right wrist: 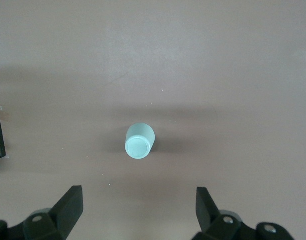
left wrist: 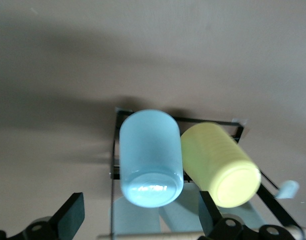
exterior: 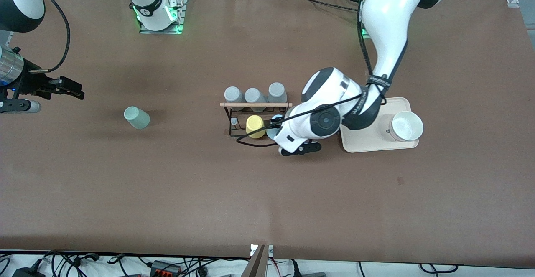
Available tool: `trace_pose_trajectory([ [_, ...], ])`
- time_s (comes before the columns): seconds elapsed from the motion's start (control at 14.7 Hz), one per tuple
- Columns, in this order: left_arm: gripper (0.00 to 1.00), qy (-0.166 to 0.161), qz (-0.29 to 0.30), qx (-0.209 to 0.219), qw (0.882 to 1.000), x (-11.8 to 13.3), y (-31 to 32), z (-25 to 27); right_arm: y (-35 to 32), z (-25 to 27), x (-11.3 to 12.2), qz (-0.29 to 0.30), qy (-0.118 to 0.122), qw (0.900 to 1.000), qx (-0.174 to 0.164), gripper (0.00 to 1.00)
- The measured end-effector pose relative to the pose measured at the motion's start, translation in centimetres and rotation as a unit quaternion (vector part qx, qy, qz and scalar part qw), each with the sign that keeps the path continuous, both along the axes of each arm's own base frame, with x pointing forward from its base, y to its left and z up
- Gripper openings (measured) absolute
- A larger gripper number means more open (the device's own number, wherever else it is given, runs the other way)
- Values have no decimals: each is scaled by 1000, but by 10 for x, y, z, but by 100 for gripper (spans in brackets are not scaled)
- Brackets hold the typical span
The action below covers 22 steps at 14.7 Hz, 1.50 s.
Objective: Hang scattered cups on rack with three cups
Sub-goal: 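Open the left gripper and withdraw while the right gripper reaches the teal cup, then grasp the pale teal cup with the right gripper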
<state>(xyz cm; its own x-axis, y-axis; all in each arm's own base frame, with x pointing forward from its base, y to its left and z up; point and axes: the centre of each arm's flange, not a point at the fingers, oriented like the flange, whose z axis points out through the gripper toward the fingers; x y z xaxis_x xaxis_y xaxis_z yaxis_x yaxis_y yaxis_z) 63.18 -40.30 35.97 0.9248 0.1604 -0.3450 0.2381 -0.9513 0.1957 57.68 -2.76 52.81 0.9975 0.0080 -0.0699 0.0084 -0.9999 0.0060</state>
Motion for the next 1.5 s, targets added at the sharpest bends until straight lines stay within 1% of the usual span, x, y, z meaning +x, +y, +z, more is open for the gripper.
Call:
trace_pose_trajectory([
  [0.14, 100, -7, 10, -2, 1000, 8, 35, 53, -2, -1, 0, -1, 1, 1000, 0, 100],
  [0.2, 100, -12, 12, 3, 1000, 7, 51, 83, -2, -2, 0, -2, 4, 1000, 0, 100],
  [0.34, 100, -34, 23, 33, 999, 4, 95, 141, -2, -8, 0, -2, 15, 1000, 1, 100],
  [0.48, 100, -57, 52, 54, 996, 6, 148, 187, -1, -15, 2, -1, 23, 1000, 1, 100],
  [0.55, 100, -55, 63, 60, 995, 5, 172, 202, 0, -20, 3, 0, 27, 1000, 1, 100],
  [0.61, 100, -41, 65, 68, 995, 0, 196, 213, 0, -25, 4, 0, 32, 999, 1, 100],
  [0.75, 100, -8, 40, 75, 996, -10, 233, 221, 0, -40, 8, 1, 46, 999, 2, 100],
  [0.89, 100, 12, 15, 73, 997, -11, 257, 217, 1, -59, 12, 1, 54, 999, 1, 100],
  [1.09, 100, 18, -25, 56, 998, -7, 287, 210, -1, -93, 15, 1, 47, 999, -1, 100],
  [1.23, 100, 20, -51, 47, 997, -9, 293, 206, -1, -117, 12, 1, 39, 999, -1, 100],
  [1.37, 100, 24, -59, 53, 997, -19, 293, 203, -1, -142, 9, 1, 29, 1000, -2, 100],
  [1.43, 100, 18, -59, 62, 996, -26, 293, 202, 0, -156, 5, -1, 29, 1000, -2, 100],
  [1.5, 100, 4, -58, 69, 996, -37, 291, 202, 2, -170, 1, -5, 33, 999, -2, 100],
])
